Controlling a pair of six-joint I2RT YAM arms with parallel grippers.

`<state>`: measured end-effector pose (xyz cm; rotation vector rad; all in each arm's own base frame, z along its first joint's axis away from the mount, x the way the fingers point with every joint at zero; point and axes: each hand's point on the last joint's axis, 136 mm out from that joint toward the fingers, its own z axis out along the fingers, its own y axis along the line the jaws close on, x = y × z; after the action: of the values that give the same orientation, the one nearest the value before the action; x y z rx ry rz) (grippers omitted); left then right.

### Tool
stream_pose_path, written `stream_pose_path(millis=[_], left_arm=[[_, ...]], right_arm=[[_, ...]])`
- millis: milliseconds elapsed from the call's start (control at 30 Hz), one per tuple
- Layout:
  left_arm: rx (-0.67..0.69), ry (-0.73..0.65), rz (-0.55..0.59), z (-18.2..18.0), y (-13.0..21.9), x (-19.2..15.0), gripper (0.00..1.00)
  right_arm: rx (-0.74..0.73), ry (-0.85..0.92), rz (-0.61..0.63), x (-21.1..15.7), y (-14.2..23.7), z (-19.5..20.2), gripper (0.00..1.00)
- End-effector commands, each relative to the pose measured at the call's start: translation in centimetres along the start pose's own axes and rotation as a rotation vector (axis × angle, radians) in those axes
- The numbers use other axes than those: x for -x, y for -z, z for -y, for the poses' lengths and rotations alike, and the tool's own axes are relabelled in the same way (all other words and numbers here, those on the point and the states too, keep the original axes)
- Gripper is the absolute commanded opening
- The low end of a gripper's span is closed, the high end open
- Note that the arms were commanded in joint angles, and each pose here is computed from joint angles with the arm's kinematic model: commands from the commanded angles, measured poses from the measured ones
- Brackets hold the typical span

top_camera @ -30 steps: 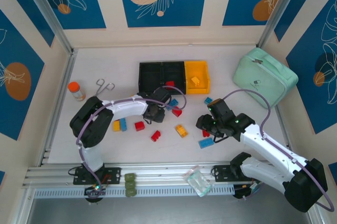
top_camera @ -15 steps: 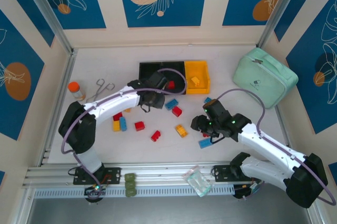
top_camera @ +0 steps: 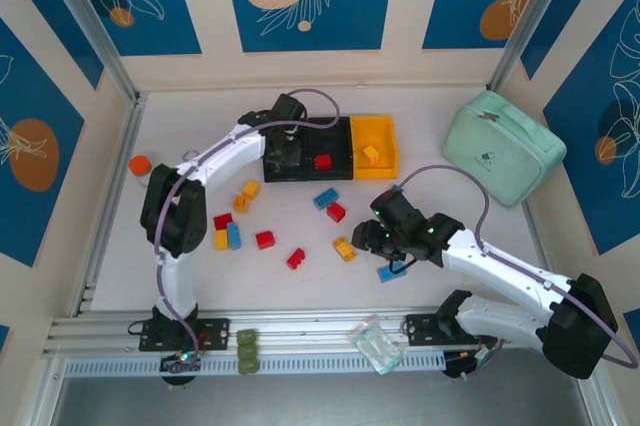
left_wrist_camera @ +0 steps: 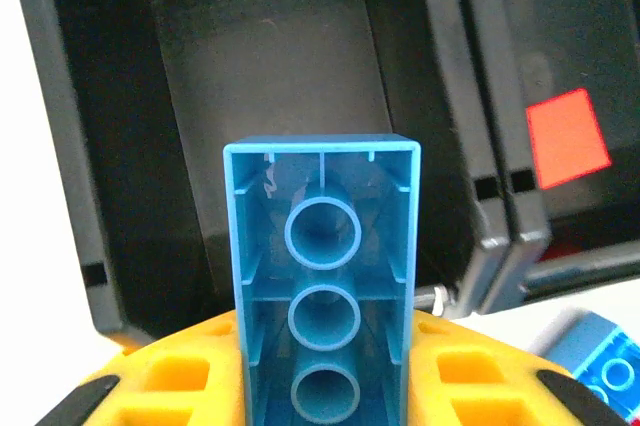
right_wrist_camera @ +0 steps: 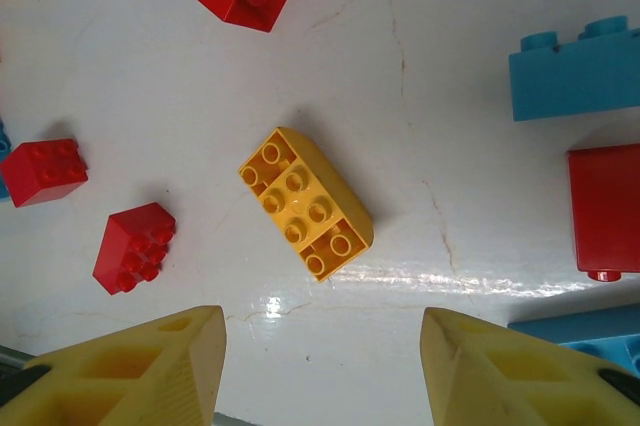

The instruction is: Sort the legos into containers by color

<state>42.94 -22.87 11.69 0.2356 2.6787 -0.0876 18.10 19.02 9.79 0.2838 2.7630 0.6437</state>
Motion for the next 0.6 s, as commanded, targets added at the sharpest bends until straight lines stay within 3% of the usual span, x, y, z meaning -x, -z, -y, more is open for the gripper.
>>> stream_pose_path(millis=[0,567], left_arm=[[0.009,-0.015,-0.034,-0.6,-0.7,0.5,0.27],[0.038,0.010,-0.099,-1.0,-5.0,0.3,0.33]], right_arm=[[0.018,-0.008,0.024,0.7,0.4,-1.2,0.54],[0.005,-0.007,0.024,0.7,0.2,-1.3,0.54]])
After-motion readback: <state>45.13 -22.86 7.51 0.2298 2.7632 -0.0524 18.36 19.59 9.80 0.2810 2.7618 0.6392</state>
